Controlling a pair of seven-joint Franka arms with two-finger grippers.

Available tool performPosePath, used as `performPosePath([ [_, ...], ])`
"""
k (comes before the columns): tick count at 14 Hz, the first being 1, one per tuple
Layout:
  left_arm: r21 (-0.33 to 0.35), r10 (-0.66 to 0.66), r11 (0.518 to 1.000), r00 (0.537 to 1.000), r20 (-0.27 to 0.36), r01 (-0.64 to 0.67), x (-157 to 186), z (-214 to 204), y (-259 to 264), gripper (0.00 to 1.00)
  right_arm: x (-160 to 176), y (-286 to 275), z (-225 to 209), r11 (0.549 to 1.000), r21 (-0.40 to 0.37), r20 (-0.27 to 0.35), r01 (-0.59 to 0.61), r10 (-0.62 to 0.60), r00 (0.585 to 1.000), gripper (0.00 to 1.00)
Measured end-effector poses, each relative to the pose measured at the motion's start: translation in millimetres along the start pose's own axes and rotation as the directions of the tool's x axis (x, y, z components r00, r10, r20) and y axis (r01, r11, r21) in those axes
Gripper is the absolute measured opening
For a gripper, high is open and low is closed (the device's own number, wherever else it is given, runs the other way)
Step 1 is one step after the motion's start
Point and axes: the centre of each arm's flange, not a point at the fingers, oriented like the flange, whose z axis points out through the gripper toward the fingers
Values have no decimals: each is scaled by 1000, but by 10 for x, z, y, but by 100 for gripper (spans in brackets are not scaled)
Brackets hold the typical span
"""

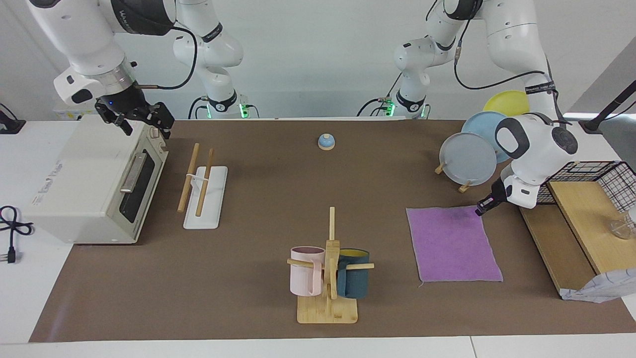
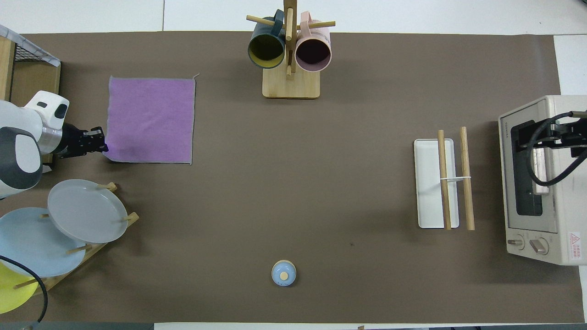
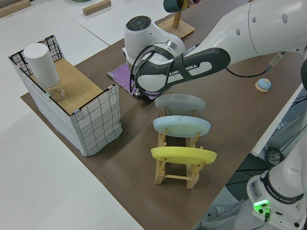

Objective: Fold towel and hang on rack
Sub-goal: 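Lift the grasped edge with the left gripper and fold it over the towel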

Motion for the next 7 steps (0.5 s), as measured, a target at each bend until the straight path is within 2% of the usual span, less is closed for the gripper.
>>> performPosePath([
  [2,34,73,997,997,3,-73,-22,-52,128,1,0,0,0,1000,0,0,0,0,1000,100],
  [4,101,200,975,980,13,-200,-79,-181,478,1,0,0,0,1000,0,0,0,0,1000,100],
  [5,145,278,950,961,16,-277,-137,-255,759,1,0,0,0,1000,0,0,0,0,1000,100],
  [7,221,444,872,896,19,-437,-396,-294,1487,1,0,0,0,1000,0,0,0,0,1000,100],
])
